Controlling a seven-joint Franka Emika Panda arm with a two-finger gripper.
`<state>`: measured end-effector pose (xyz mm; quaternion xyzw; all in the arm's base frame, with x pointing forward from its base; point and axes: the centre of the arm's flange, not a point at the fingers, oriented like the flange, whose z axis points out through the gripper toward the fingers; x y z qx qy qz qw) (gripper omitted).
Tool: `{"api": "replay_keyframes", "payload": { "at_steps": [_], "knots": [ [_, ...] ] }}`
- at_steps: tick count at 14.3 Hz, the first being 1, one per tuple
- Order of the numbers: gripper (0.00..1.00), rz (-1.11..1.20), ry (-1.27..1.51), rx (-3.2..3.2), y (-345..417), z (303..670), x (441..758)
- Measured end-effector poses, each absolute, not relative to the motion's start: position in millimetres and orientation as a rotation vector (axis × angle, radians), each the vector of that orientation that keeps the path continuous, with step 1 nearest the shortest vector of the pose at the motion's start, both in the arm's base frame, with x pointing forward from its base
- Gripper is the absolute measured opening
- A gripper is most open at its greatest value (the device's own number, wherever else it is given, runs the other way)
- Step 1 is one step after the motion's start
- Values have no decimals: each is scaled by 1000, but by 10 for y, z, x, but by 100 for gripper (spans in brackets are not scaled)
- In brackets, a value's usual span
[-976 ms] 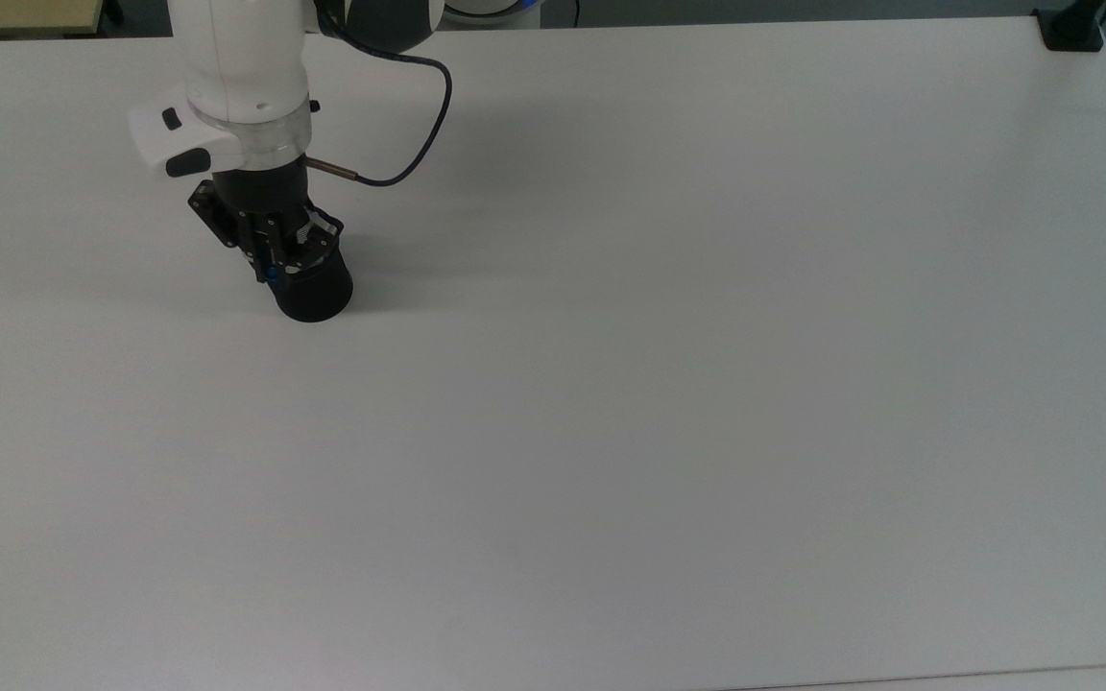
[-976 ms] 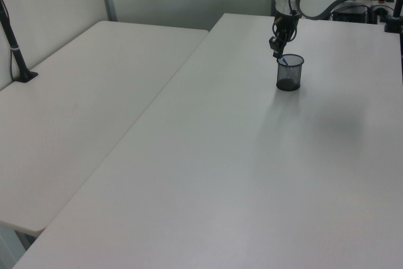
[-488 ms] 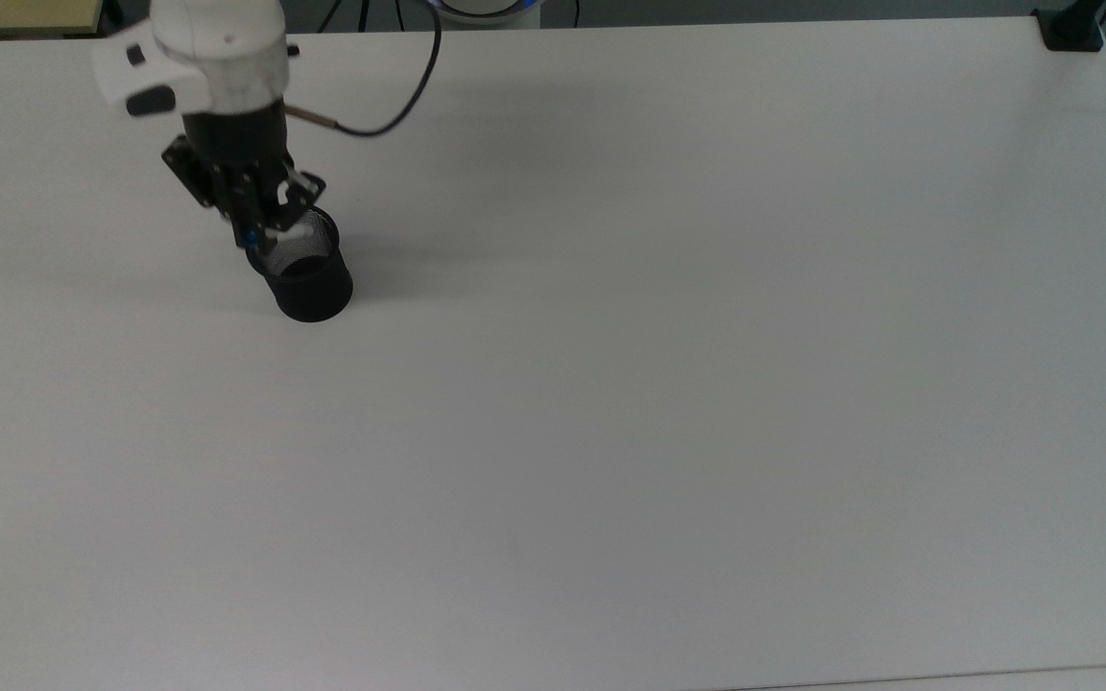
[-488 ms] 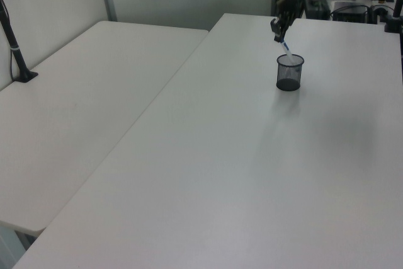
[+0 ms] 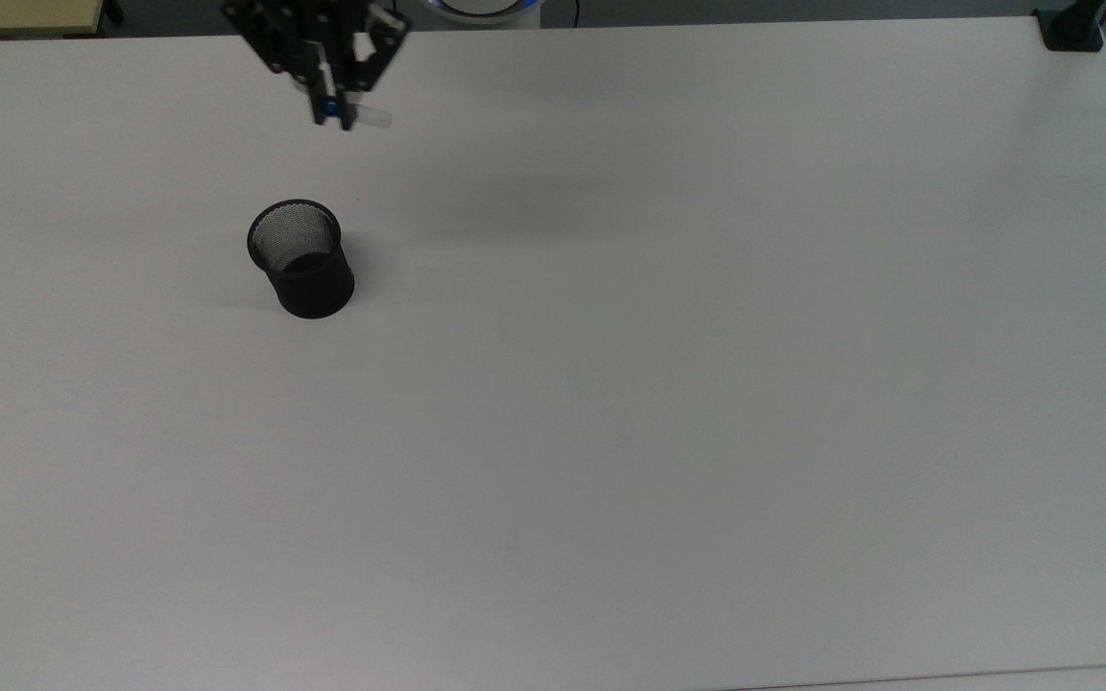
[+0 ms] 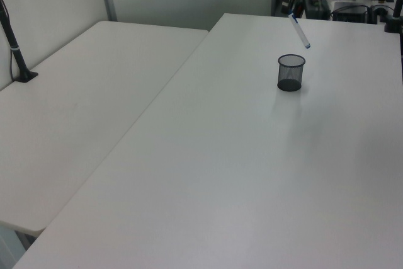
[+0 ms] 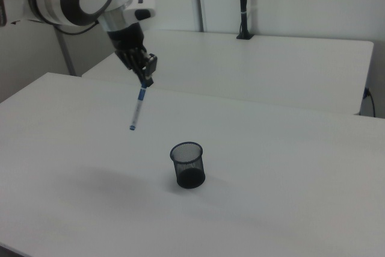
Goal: Remove the marker
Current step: 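Carry the marker away from the cup and lower it to the table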
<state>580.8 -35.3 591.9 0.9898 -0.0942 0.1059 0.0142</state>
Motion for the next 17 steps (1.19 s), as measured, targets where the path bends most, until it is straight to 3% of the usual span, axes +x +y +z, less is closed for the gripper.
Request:
{"api": "replay_keyframes", "payload": {
  "at_steps": [2,5,9,16,17],
  "knots": [
    [17,241,-227,3111,-86,5615,5889],
    [17,11,-108,3154,385,4718,6135],
    [17,-68,-25,3170,731,3993,6335],
    [17,15,-14,3196,1042,3395,6524],
    [21,34,-26,3193,1103,3319,6542]
  ]
}}
